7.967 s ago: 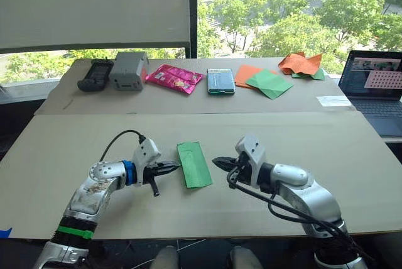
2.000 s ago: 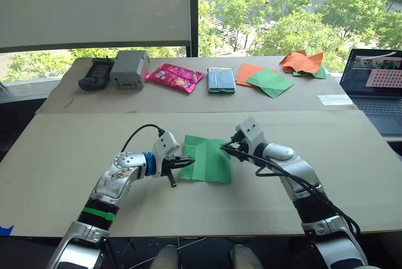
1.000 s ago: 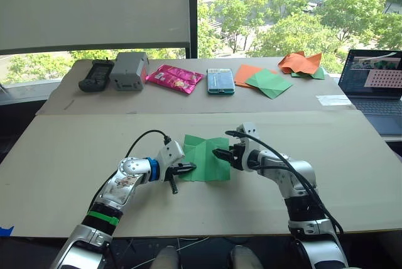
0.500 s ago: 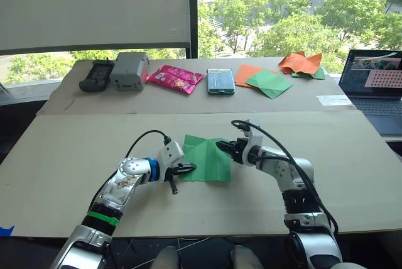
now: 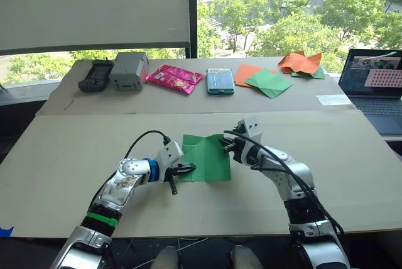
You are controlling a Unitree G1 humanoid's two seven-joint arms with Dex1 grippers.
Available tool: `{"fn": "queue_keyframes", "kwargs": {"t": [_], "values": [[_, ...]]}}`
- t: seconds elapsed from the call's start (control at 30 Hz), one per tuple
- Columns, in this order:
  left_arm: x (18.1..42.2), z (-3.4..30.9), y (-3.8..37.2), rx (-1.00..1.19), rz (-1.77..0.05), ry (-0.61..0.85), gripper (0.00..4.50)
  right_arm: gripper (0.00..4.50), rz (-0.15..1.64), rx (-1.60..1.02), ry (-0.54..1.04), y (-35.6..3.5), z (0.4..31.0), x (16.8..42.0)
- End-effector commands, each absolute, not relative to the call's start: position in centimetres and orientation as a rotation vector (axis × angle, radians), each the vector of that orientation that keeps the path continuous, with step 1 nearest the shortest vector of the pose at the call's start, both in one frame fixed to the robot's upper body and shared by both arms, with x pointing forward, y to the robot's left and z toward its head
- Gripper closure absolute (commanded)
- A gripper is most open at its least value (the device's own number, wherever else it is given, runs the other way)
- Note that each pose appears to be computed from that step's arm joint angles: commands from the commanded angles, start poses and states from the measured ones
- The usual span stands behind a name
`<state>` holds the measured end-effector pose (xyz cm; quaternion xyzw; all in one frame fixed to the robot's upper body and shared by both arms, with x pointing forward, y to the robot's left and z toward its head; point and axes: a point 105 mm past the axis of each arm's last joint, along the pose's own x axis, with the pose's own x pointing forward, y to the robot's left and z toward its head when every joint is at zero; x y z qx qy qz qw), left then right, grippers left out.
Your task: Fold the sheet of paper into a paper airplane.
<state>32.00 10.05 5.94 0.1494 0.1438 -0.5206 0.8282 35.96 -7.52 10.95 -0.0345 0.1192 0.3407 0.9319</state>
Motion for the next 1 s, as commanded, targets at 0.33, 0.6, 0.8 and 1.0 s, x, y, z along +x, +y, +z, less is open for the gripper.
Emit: {"fn": "queue_keyframes", "kwargs": {"t": [0.33,0.6,0.8,1.0], "values": [[31.3,9.1,10.1,0.162,-1.085,0.265,4.50,4.48,0.841,-0.702,-0.046,-4.6,11.7,33.3],[30.8,10.2,11.4,0.148,-1.047,0.267,4.50,4.48,0.923,-0.762,0.004,-5.0,10.4,31.5],[31.8,10.0,10.9,0.155,-1.040,0.267,4.50,4.48,0.963,-0.824,0.076,-5.0,8.9,30.1],[33.5,10.2,9.2,0.182,-1.059,0.250,4.50,4.48,0.955,-0.843,0.121,-4.9,8.4,29.8]]}}
